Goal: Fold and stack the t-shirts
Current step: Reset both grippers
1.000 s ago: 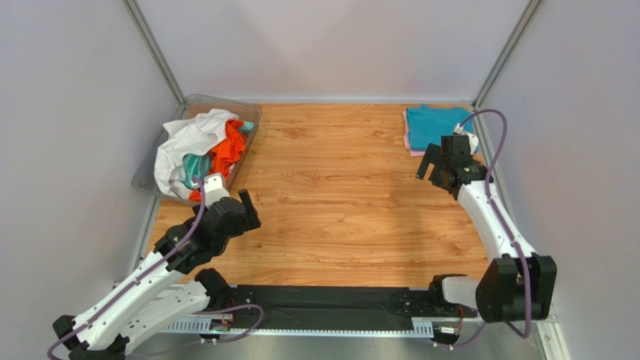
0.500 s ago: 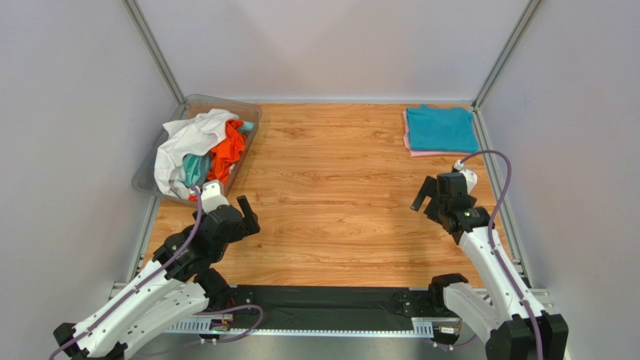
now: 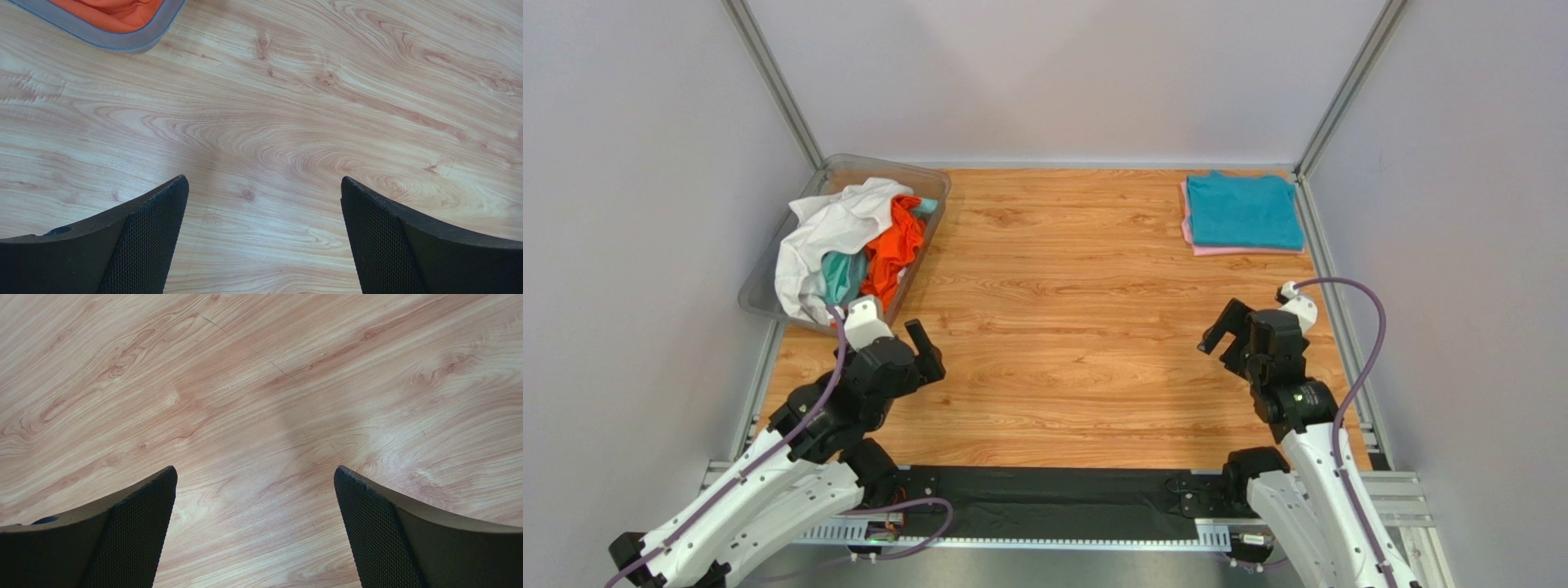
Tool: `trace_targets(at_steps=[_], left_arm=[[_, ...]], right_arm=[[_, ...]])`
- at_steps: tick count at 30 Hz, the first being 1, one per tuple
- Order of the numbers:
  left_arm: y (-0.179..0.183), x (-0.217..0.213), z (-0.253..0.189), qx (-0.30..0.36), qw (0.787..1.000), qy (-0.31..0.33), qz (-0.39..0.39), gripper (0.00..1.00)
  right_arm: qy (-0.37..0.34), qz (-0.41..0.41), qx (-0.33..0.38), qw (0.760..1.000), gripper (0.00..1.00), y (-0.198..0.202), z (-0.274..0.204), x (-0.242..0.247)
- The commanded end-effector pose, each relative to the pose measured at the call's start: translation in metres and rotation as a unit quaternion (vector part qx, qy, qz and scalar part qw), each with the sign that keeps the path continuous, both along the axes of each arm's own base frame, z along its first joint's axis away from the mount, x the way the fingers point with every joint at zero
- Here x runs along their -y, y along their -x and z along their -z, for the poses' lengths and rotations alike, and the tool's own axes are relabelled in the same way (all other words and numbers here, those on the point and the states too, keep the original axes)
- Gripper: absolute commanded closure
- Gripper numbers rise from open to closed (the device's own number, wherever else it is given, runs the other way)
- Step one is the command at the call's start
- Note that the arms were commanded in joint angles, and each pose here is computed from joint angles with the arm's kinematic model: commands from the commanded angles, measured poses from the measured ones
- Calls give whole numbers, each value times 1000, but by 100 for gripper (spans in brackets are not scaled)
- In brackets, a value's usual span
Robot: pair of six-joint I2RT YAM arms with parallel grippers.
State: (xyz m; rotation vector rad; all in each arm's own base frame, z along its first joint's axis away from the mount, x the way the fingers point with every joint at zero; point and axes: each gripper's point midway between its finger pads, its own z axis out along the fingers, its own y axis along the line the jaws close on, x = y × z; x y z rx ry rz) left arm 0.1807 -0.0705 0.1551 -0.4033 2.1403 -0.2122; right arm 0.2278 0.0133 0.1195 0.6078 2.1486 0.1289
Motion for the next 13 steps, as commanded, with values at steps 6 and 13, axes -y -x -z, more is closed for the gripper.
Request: trace_targets(at_steps=[6,13], left_arm=[[1,-6,-2,7,1000,15,-24,0],[6,-14,-3,1,999,8,-37,0]], right_arm=[[7,8,19,1000,0,-8,-2,3],[0,2,26,1000,0,-8,-4,0]])
